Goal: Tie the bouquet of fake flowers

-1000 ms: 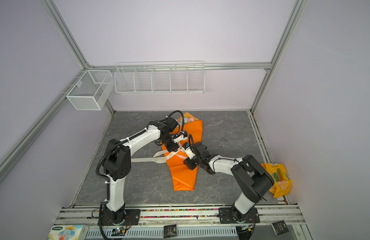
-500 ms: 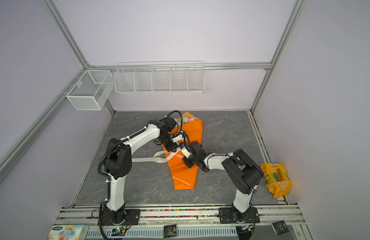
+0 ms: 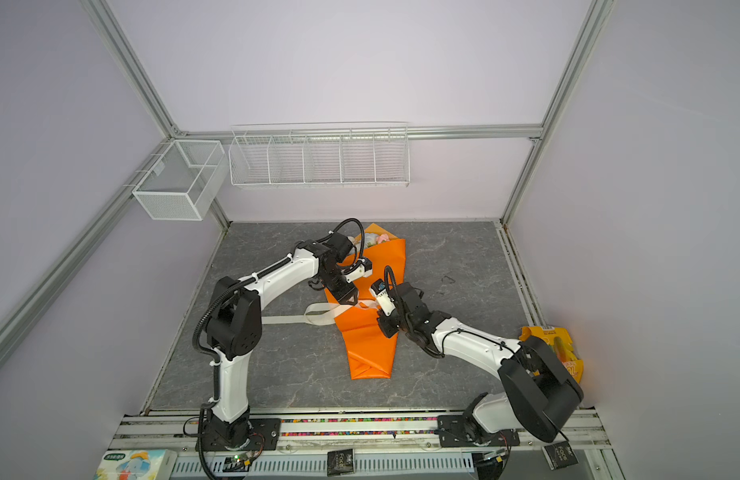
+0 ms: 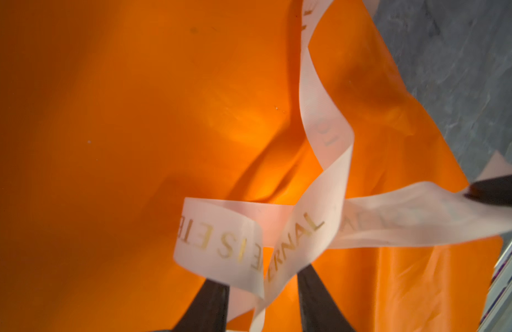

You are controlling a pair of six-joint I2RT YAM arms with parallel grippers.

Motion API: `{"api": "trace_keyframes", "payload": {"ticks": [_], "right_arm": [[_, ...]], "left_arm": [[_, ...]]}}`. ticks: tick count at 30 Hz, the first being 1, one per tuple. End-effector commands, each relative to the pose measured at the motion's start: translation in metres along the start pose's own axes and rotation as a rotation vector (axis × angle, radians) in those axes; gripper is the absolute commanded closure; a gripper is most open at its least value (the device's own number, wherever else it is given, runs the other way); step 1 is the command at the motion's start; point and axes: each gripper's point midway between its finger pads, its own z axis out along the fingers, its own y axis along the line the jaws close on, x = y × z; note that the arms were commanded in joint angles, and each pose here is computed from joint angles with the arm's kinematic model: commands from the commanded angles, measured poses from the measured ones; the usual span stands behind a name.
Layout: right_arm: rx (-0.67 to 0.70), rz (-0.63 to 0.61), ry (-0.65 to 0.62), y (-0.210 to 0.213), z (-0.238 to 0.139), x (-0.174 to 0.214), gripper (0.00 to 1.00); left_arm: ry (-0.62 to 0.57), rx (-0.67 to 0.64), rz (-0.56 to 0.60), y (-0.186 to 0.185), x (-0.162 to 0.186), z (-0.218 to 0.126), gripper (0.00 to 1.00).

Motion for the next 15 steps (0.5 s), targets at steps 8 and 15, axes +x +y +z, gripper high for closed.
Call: {"api": "trace_keyframes", "payload": {"ticks": [8, 15], "right_arm": [[0.170, 0.211, 0.109, -0.027, -0.045, 0.043, 0.93], [0.174, 0.188, 0.071, -0.027, -0.055, 0.022, 0.93]], "left_arm": [[-0.243, 0.009, -0.332, -0.003, 0.019, -0.052, 0.01], [-0.399, -0.130, -1.038, 0.078, 0.116, -0.067, 0.01]]}}
